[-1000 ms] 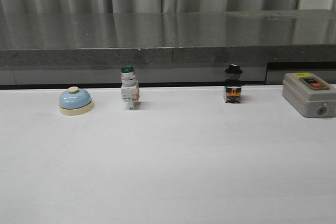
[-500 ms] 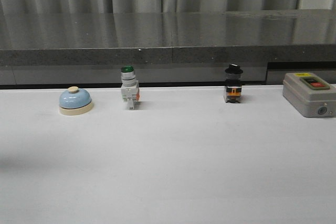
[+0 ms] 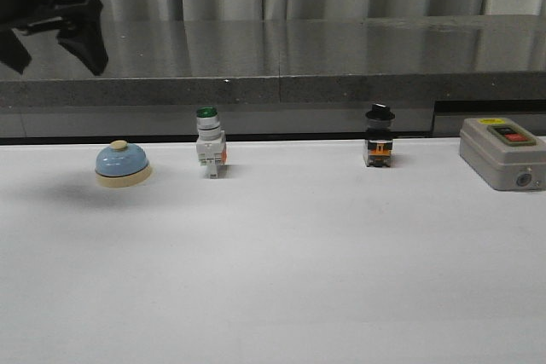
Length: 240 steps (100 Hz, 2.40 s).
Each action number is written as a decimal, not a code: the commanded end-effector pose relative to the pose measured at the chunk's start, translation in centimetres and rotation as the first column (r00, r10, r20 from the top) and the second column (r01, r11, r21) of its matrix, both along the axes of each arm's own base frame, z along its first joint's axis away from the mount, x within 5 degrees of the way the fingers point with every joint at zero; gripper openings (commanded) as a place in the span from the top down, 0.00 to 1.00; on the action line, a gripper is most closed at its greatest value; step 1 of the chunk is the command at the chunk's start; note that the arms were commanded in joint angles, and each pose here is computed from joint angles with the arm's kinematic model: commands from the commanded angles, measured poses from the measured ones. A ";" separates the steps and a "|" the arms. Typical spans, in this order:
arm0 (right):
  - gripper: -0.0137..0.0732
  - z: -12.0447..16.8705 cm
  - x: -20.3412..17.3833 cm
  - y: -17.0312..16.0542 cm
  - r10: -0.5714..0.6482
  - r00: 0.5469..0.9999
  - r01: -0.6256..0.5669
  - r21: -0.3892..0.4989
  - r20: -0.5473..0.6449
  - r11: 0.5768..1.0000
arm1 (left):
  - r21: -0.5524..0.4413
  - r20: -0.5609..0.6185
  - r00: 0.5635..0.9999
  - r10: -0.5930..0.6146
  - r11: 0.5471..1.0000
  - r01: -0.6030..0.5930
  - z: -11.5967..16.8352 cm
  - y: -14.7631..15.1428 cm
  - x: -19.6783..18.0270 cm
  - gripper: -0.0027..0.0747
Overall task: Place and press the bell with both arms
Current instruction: 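Lower the left gripper over the blue bell and close on it, then lift the bell with the left gripper and carry it nearer the robot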
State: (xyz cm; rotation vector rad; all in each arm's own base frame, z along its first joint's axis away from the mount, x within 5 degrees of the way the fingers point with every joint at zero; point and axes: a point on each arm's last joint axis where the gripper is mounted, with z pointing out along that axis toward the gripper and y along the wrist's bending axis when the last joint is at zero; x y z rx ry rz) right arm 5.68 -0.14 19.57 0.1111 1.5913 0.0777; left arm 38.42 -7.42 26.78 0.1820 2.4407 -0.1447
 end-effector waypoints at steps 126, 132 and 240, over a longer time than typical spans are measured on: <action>0.91 0.8 -0.1 0.0 0.004 0.996 -0.002 -0.017 0.091 1.000 | 0.071 -0.201 0.916 -0.346 0.928 0.366 -7.1 -3.0 7.0 0.19; 0.91 0.8 -0.1 0.0 0.004 0.996 -0.002 -0.017 0.091 1.000 | 0.076 -0.200 0.914 -0.354 0.924 0.375 -7.1 -3.0 7.0 0.21; 0.91 0.8 -0.1 0.0 0.004 0.996 -0.002 -0.017 0.091 1.000 | -0.051 -0.052 0.872 -0.487 0.873 0.484 3.2 -7.9 -2.3 0.59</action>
